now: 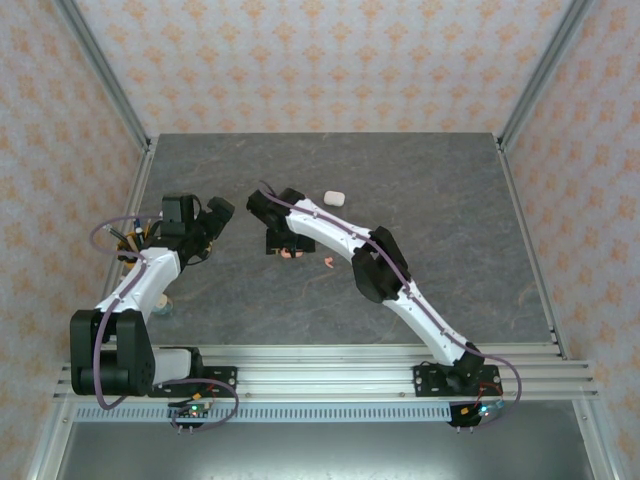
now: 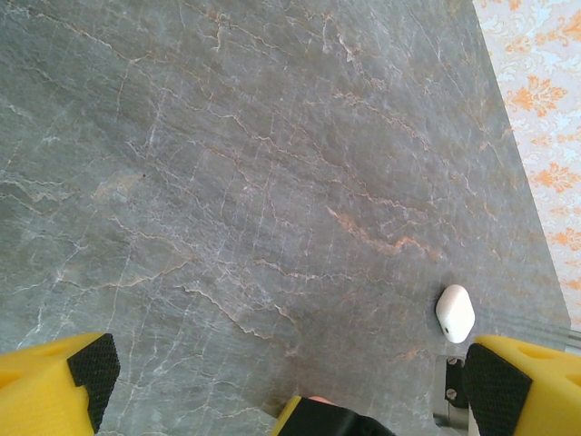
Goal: Insert wireless bluetooth earbuds into charging case
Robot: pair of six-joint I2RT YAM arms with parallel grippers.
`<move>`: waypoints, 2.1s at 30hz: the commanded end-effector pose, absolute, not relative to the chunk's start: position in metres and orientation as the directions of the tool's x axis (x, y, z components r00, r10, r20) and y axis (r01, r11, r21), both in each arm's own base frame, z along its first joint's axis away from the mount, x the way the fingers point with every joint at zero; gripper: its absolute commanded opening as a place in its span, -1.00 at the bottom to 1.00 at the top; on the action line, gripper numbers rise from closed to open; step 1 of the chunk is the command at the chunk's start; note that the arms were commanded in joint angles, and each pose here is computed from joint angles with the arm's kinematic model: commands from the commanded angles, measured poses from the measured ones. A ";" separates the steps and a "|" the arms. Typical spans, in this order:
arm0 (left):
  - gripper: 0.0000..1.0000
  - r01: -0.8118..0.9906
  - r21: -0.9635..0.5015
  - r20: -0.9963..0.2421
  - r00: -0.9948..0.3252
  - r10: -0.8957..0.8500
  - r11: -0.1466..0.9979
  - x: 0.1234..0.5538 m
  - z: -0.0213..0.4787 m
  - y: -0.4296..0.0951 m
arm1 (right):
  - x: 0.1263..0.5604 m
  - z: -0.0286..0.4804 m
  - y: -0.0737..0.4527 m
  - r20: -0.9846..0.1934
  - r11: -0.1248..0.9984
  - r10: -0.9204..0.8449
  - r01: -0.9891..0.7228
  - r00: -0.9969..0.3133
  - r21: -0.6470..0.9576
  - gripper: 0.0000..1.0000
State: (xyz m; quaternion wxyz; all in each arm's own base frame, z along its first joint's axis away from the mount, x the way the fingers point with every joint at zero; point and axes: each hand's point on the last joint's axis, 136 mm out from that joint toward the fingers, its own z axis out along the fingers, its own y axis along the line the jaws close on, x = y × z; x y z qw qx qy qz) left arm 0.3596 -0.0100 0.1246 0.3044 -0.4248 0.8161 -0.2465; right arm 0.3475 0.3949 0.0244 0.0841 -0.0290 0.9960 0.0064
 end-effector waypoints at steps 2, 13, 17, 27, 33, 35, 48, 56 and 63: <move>1.00 -0.545 -0.656 -0.287 -0.461 -0.840 0.523 0.356 0.121 -0.007 | 0.340 0.006 0.381 -0.141 0.997 -0.054 -0.045 -0.989 -0.065 0.49; 1.00 -0.545 -0.658 -0.282 -0.462 -0.841 0.520 0.354 0.119 -0.008 | 0.341 -0.003 0.372 -0.136 0.995 -0.036 -0.023 -0.990 -0.092 0.23; 1.00 -0.546 -0.658 -0.278 -0.464 -0.841 0.518 0.354 0.118 -0.009 | 0.341 -0.002 0.369 -0.135 0.995 -0.036 -0.023 -0.990 -0.100 0.05; 1.00 -0.541 -0.663 -0.262 -0.481 -0.837 0.518 0.351 0.112 -0.013 | 0.355 0.040 0.371 -0.229 0.998 0.054 0.060 -0.972 -0.019 -0.06; 1.00 -0.535 -0.668 -0.240 -0.503 -0.830 0.518 0.347 0.101 -0.020 | 0.372 0.055 0.364 -0.252 0.984 0.177 0.167 -0.952 0.059 -0.07; 1.00 -0.530 -0.669 -0.232 -0.517 -0.824 0.521 0.344 0.096 -0.025 | 0.378 0.058 0.361 -0.249 0.975 0.218 0.202 -0.944 0.087 -0.07; 1.00 -0.374 -0.713 -0.247 -0.657 -0.712 0.593 0.338 0.066 -0.092 | 0.399 0.060 0.361 -0.148 0.892 0.419 0.376 -0.896 0.252 -0.09; 0.92 -0.263 -0.747 -0.292 -0.695 -0.656 0.611 0.345 0.059 -0.123 | 0.406 0.065 0.370 -0.093 0.844 0.476 0.425 -0.875 0.327 -0.09; 0.67 -0.175 -0.770 -0.331 -0.712 -0.619 0.613 0.359 0.062 -0.146 | 0.407 0.072 0.377 -0.054 0.816 0.496 0.443 -0.867 0.372 -0.09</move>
